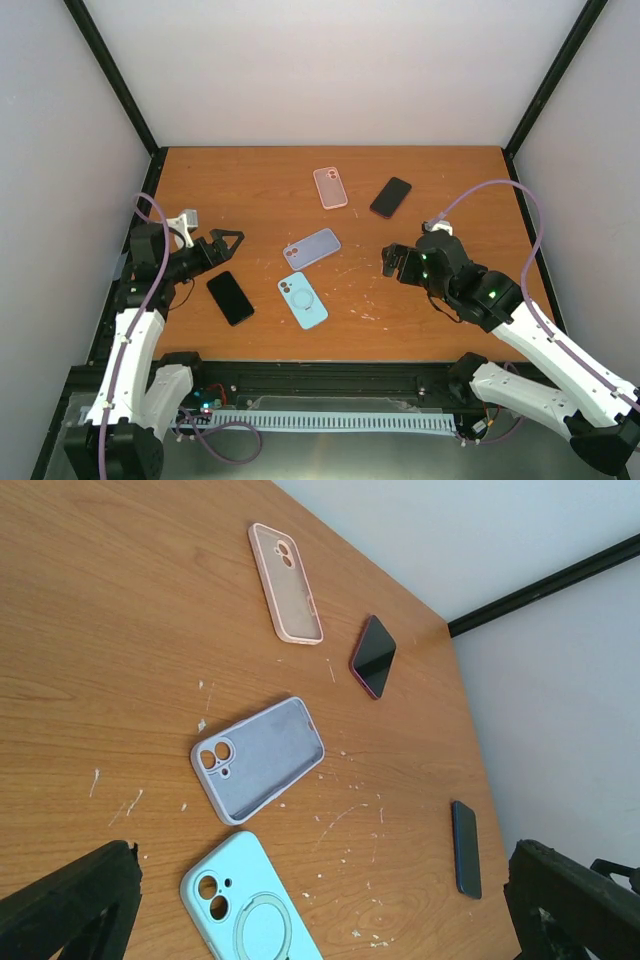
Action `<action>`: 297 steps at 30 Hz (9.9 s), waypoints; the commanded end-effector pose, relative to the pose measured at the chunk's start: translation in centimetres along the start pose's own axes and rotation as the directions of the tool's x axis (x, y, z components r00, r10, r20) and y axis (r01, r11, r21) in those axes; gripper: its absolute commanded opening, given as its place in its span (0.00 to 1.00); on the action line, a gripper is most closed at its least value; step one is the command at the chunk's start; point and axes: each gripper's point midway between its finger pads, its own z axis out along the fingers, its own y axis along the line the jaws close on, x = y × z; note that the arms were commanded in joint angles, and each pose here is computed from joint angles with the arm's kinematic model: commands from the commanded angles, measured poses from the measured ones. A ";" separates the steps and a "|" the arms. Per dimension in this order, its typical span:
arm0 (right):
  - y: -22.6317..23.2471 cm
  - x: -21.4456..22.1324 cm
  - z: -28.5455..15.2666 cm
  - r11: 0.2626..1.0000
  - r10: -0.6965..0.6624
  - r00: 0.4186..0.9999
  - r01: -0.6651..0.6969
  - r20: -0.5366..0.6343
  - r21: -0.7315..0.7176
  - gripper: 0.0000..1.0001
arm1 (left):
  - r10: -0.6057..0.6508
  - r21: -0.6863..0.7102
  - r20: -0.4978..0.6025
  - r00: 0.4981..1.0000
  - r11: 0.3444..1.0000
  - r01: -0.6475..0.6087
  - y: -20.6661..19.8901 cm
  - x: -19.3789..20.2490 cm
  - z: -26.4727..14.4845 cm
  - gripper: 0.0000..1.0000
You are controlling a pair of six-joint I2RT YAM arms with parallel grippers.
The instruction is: Put the phone into the phone case
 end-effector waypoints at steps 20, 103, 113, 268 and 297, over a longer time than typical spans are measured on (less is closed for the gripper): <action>3.4 8.2 5.8 0.991 -0.047 0.948 0.005 -0.314 -0.135 0.92 | -0.338 -0.353 0.067 0.939 0.872 0.339 10.2 2.6 1.7 1.00; 18.2 17.5 9.2 0.708 -0.148 0.858 -0.255 -0.492 -0.659 0.85 | -0.163 0.273 -0.423 0.891 0.915 0.297 -2.3 11.4 6.4 0.00; 12.6 15.7 9.2 0.869 -0.122 0.919 -0.084 -0.375 -0.487 1.00 | -0.128 0.061 -0.462 0.878 0.983 0.175 -2.5 12.9 9.1 0.00; 9.9 14.5 8.9 0.910 -0.156 0.944 0.024 -0.289 -0.414 0.84 | -0.459 -0.790 -0.230 0.858 0.603 0.111 11.8 11.7 8.9 0.92; 7.8 12.5 6.9 0.918 -0.133 0.974 0.052 -0.182 -0.394 0.89 | -0.538 -0.871 -0.214 0.815 0.483 0.090 12.4 13.8 10.3 0.96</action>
